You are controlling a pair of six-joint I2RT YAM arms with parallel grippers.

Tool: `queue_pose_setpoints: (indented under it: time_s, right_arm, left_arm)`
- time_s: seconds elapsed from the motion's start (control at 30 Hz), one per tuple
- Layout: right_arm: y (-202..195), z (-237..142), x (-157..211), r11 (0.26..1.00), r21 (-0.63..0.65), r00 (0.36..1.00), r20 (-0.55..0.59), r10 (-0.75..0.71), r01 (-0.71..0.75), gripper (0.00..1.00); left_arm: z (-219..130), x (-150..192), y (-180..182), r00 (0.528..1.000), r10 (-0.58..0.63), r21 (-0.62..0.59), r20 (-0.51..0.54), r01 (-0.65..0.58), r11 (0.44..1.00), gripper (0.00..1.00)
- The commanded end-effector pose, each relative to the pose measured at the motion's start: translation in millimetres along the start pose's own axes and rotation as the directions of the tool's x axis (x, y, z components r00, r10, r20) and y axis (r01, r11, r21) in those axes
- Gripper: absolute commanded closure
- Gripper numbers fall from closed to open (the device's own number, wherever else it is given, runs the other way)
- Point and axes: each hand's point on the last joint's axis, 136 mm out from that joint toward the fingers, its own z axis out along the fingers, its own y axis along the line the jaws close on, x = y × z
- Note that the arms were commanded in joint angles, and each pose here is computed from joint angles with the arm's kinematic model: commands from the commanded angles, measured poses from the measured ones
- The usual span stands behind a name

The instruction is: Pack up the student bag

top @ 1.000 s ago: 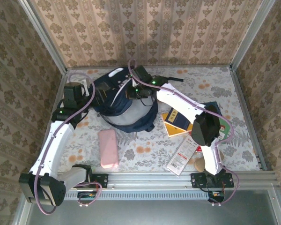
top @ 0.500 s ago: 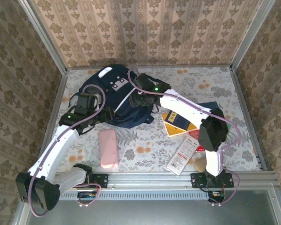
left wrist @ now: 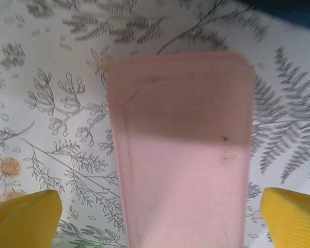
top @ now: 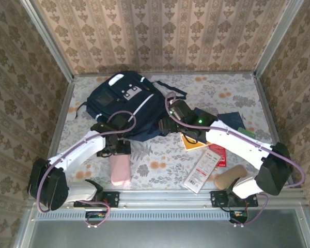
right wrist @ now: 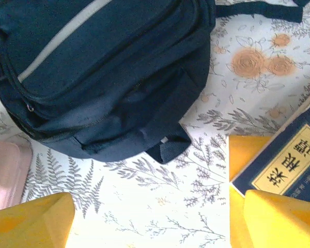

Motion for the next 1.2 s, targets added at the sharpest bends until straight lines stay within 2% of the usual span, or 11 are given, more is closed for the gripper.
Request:
queue_pose_setpoints:
  time_s: [0.0,0.13,0.33,0.6,0.93,1.17]
  right_arm:
    - [1.3,-4.7,-1.1,0.999,-0.029,0.998,0.045,0.031,-0.03,0.12]
    - [0.6,0.7,8.0,0.999,-0.034,0.999,0.027,0.026,-0.025,0.12]
    - [3.0,11.0,18.9,0.998,-0.051,0.999,0.001,0.038,-0.038,0.11]
    - [7.5,17.8,22.0,0.997,-0.068,0.999,-0.013,0.038,-0.039,0.11]
    - [8.9,20.6,26.1,0.995,-0.082,0.998,-0.021,0.056,-0.057,0.11]
    - [8.8,15.3,24.0,0.995,-0.087,0.998,-0.013,0.057,-0.058,0.12]
  left_arm:
    - [13.9,1.0,-7.3,0.998,-0.053,0.033,-0.032,0.054,0.998,0.0]
    - [25.3,-2.6,-28.6,0.998,-0.053,0.137,-0.036,0.058,0.989,0.0]
    - [33.6,-7.3,-24.2,0.997,-0.079,0.118,-0.028,0.081,0.99,0.0]
    - [61.5,8.6,-14.7,0.99,-0.096,0.03,-0.101,0.099,0.995,0.0]
    - [56.2,7.8,-13.4,0.994,-0.085,0.025,-0.075,0.087,0.996,0.0]
    - [67.3,12.6,-20.8,0.991,-0.071,0.022,-0.11,0.073,0.997,0.1]
